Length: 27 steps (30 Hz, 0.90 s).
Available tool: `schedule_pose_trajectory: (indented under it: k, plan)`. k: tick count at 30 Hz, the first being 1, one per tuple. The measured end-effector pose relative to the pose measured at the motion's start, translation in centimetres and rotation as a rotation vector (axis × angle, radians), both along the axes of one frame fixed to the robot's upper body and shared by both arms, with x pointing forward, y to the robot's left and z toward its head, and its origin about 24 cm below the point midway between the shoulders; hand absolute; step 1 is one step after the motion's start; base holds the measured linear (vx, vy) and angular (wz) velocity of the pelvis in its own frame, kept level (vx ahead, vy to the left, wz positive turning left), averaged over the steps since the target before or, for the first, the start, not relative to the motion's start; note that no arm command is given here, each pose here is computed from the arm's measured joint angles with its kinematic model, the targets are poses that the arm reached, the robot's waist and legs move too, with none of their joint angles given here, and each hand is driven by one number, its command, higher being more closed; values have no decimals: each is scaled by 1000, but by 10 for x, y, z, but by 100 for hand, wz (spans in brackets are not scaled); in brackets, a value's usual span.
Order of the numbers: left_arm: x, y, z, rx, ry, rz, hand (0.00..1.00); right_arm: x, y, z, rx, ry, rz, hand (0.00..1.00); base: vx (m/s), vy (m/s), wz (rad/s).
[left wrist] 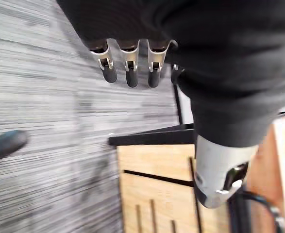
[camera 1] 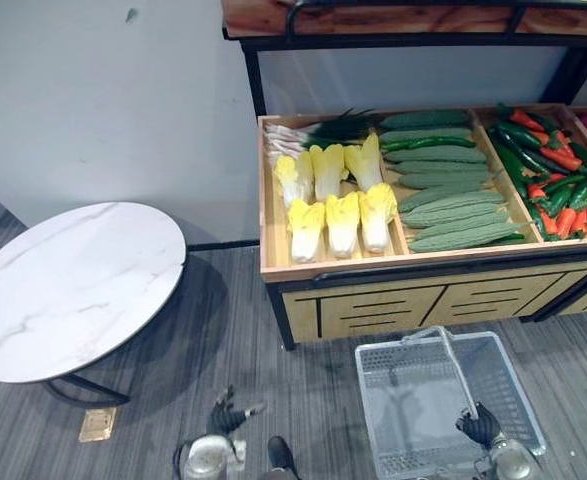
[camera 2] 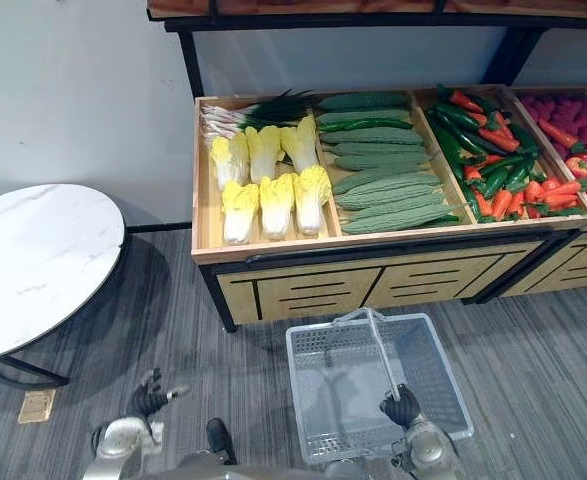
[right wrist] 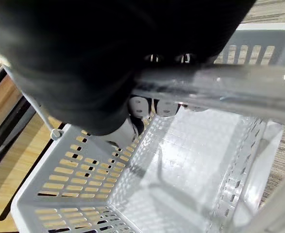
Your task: Pick vegetable in the basket
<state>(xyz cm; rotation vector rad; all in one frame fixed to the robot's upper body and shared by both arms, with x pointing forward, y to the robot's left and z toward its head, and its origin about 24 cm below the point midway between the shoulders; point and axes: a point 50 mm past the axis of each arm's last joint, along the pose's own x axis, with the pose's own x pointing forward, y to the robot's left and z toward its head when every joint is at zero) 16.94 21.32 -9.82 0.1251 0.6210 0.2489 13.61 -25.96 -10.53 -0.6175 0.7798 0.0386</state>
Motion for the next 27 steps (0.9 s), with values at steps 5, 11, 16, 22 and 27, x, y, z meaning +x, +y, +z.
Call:
schedule_pose_trajectory:
  k: [5, 11, 16, 22, 27]
  plan:
    - [22, -10, 29, 12, -182, 44, 0, -3, -3, 0, -1, -10, -17, 100, 35, 3, 0]
    - [38, -15, 55, 75, -315, 84, 0, -4, 0, -1, 3, -20, -32, 100, 120, -7, -5]
    - [50, -14, 70, 152, -383, 106, 0, -4, 6, -3, 10, -29, -38, 100, 121, -40, -18]
    - [70, -15, 93, 235, -481, 139, 0, -5, 6, -6, 0, -20, -45, 100, 65, -26, -8]
    - [89, -8, 114, 260, -552, 228, 0, -3, 12, -7, 5, -21, -16, 100, 20, -8, -14]
